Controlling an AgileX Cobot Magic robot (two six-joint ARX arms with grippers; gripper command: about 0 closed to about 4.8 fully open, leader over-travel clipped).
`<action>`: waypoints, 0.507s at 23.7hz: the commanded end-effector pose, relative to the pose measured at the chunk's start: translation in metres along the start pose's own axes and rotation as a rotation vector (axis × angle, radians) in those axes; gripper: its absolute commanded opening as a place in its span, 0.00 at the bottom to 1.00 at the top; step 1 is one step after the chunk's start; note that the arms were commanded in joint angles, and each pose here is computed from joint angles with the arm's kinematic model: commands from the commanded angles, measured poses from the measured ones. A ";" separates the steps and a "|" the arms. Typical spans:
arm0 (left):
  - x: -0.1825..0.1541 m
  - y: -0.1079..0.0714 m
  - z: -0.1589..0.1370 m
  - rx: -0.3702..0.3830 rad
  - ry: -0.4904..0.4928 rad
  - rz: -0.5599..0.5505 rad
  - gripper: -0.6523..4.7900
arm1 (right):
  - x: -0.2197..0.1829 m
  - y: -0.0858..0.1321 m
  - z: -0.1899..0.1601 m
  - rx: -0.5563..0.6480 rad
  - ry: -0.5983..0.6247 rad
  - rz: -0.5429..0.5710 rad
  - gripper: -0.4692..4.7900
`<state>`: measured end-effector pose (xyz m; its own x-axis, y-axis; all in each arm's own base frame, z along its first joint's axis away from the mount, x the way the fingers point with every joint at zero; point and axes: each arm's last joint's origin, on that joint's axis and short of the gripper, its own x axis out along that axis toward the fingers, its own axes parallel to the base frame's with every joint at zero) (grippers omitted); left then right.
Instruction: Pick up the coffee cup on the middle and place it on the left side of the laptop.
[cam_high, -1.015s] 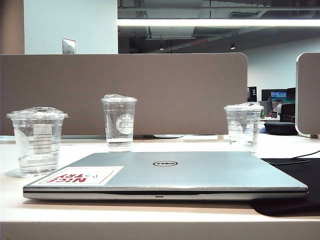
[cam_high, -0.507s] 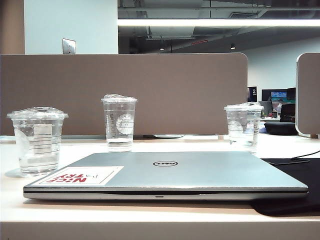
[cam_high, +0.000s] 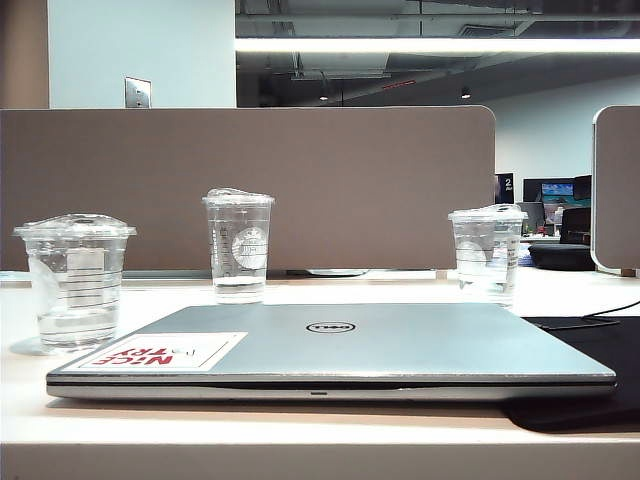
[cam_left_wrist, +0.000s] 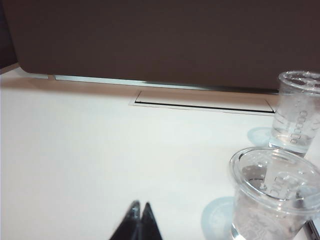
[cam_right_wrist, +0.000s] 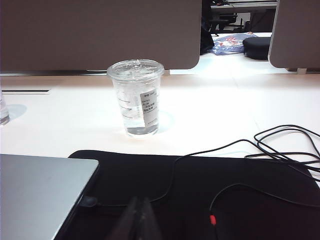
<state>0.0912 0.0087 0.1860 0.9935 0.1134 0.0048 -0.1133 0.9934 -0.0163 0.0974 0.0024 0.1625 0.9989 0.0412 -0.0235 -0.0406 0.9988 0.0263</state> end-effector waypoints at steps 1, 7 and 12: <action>0.000 0.000 0.000 0.000 0.005 -0.004 0.11 | 0.000 0.000 0.000 0.000 -0.014 -0.003 0.08; 0.002 0.000 -0.011 -0.018 0.046 -0.008 0.11 | 0.000 0.000 0.000 -0.001 -0.013 -0.002 0.08; 0.004 -0.001 -0.022 -0.017 0.092 -0.029 0.11 | 0.000 0.000 0.000 0.000 -0.014 -0.002 0.08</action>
<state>0.0944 0.0083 0.1663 0.9926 0.0885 -0.0833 -0.0913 0.9953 -0.0312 0.0974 0.0023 0.1625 0.9989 0.0400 -0.0235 -0.0394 0.9989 0.0263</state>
